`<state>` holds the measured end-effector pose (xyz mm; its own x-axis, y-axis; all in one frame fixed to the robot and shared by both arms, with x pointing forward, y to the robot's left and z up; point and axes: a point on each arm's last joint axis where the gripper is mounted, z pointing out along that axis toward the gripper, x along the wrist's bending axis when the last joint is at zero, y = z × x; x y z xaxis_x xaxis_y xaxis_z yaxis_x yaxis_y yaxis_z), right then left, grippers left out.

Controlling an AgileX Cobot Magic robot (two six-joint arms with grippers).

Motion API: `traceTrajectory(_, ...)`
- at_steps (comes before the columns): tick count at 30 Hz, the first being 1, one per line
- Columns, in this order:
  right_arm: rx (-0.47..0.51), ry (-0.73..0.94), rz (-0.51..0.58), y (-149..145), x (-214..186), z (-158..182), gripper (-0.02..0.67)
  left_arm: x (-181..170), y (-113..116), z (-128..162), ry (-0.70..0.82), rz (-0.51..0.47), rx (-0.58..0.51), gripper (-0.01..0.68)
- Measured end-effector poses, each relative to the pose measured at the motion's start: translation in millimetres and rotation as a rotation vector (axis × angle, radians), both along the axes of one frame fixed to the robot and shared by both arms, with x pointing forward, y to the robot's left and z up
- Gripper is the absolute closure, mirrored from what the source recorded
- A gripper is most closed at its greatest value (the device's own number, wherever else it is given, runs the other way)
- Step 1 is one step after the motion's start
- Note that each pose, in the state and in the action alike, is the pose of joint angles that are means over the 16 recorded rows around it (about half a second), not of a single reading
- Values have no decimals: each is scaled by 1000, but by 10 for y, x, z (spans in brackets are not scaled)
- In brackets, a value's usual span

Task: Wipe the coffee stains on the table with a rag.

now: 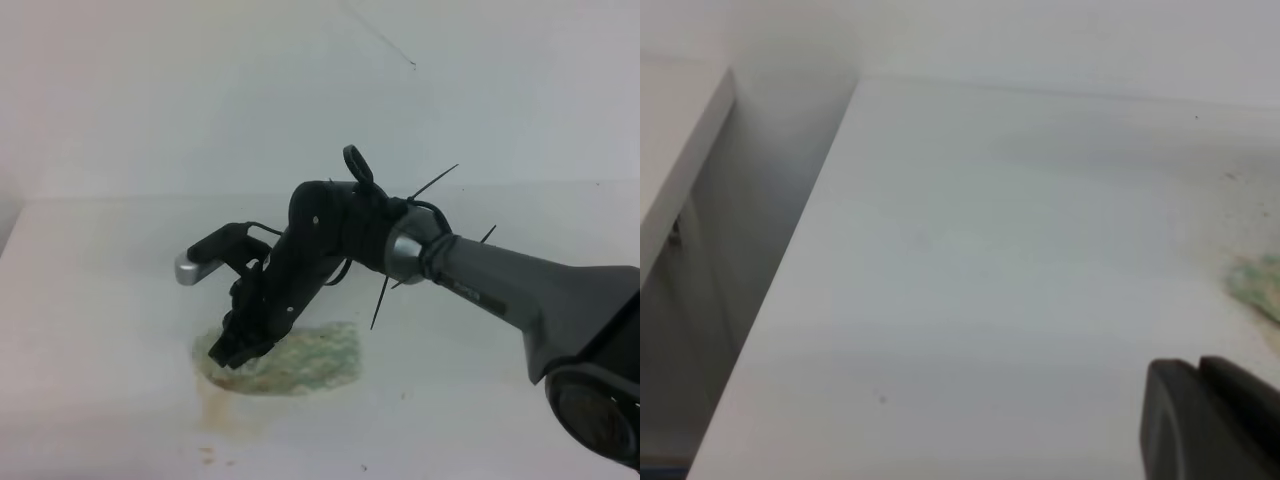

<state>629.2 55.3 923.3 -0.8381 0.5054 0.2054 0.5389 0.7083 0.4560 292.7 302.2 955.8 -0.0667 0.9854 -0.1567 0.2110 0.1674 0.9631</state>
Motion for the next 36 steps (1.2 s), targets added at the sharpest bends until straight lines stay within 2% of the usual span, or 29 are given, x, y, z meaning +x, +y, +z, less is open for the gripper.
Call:
traceTrajectory(5,-31,-5,-107,-286,224,46,640,1,0,12,0,0,0,674)
traceTrajectory(12,-54,-6,-306,-967,624,234,641,2,0,43,1,0,0,676)
traceTrajectory(17,-48,-12,-394,-1343,738,382,643,2,0,43,1,0,0,676)
traceTrajectory(23,-36,-39,-446,-1578,649,429,644,2,0,43,1,0,0,675)
traceTrajectory(36,-20,-151,-504,-1850,129,263,643,2,0,43,1,0,0,675)
